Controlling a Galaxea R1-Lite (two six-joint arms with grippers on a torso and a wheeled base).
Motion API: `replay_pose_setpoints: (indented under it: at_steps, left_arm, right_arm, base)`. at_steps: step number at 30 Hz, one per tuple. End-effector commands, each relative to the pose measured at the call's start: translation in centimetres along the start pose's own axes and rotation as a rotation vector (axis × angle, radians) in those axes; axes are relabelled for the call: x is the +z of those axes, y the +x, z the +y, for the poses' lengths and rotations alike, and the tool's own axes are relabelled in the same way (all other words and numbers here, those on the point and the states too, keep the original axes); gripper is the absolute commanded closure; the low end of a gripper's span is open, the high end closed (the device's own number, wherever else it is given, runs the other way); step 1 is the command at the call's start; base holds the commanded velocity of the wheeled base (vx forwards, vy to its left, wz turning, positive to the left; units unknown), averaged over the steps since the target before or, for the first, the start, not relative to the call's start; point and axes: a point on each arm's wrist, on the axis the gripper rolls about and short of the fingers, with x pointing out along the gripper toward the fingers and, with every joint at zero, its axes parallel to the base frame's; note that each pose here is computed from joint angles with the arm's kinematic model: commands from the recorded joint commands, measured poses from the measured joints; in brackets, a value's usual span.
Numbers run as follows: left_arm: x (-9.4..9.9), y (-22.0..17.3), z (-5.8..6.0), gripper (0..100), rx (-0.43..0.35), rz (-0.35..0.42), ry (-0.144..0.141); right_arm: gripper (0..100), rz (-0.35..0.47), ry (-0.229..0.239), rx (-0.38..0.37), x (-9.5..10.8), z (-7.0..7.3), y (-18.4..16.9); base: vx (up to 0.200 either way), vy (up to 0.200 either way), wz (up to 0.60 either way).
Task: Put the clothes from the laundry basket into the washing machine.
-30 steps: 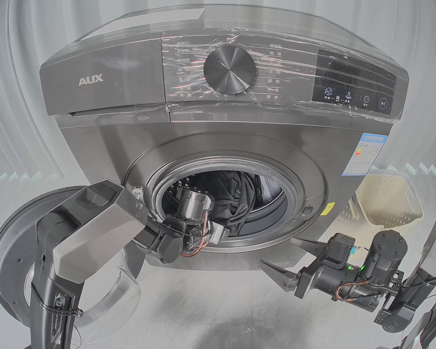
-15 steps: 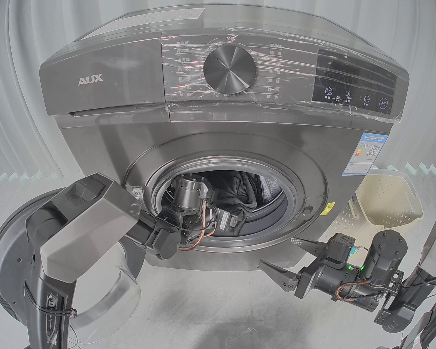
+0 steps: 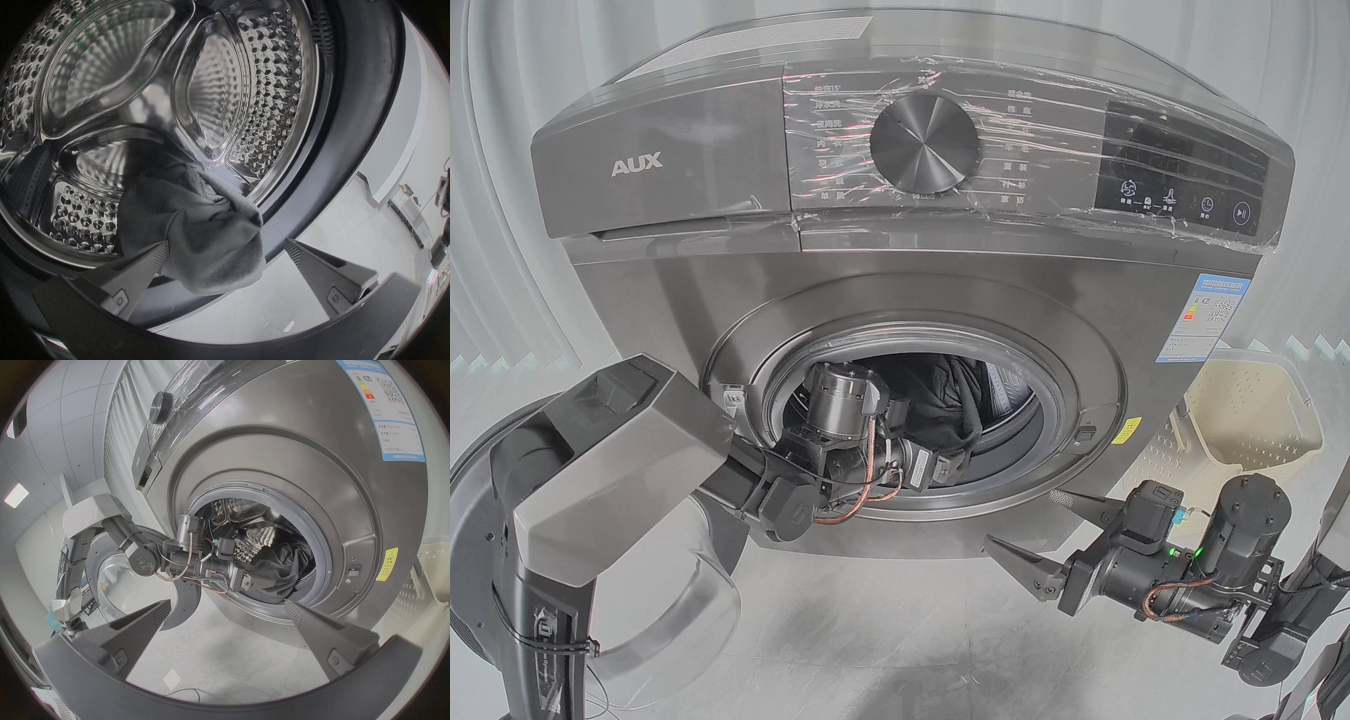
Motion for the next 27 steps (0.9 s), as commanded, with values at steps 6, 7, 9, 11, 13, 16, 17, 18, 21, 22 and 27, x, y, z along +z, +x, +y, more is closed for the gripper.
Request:
replay_pose_setpoints:
  at_steps: [6,7,9,11,13,16,17,18,21,22,27]
  left_arm:
    - [0.4,0.0,0.1,0,0.013,-0.024,0.0]
    - [-0.5,0.8,0.0,0,0.014,-0.007,-0.001]
    - [-1.3,1.6,0.0,0,0.012,0.006,0.001]
    - [-1.9,2.2,0.0,0,0.011,0.015,-0.001]
    - [-2.6,3.2,0.0,0,0.011,0.017,0.001]
    - [-3.5,4.1,0.0,0,0.012,0.025,0.002]
    - [-3.7,4.2,0.0,0,0.012,0.028,0.002]
    - [-3.9,4.5,-0.1,0,0.01,0.031,0.002]
    - [-4.6,5.3,0.0,0,0.031,0.035,0.009]
    - [-4.6,5.6,0.1,0,0.039,0.029,0.012]
    - [-4.3,6.7,0.7,100,0.065,0.0,0.006]
  right_arm:
    - [0,0.003,0.0,0.003,-0.1,0.0,0.1]
    - [0,0.004,0.0,0.001,-0.1,0.0,0.1]
    - [0,0.006,0.0,0.002,-0.2,0.0,0.1]
    - [0,0.004,0.0,0.001,-0.1,0.0,0.1]
    - [0,0.006,0.0,0.0,-0.1,0.0,0.1]
    - [0,0.006,0.0,0.0,-0.1,0.0,0.1]
    - [0,0.007,0.0,0.0,-0.2,0.0,0.1]
    - [0,0.006,0.002,0.0,-0.1,0.0,0.1]
    - [0,0.004,0.002,0.001,-0.1,0.0,0.1]
    - [0,0.004,0.002,0.001,-0.1,0.0,0.1]
    - [0,-0.002,0.001,0.003,0.0,0.0,0.1]
  base:
    - [0.0,0.0,0.0]
    - [0.0,0.0,0.0]
    - [0.0,0.0,0.0]
    - [0.0,0.0,0.0]
    - [0.0,0.0,0.0]
    - [0.0,0.0,0.0]
    - [0.0,0.0,0.0]
    - [0.0,0.0,0.0]
    - [0.0,0.0,0.0]
    - [0.0,0.0,0.0]
    - [0.0,0.0,0.0]
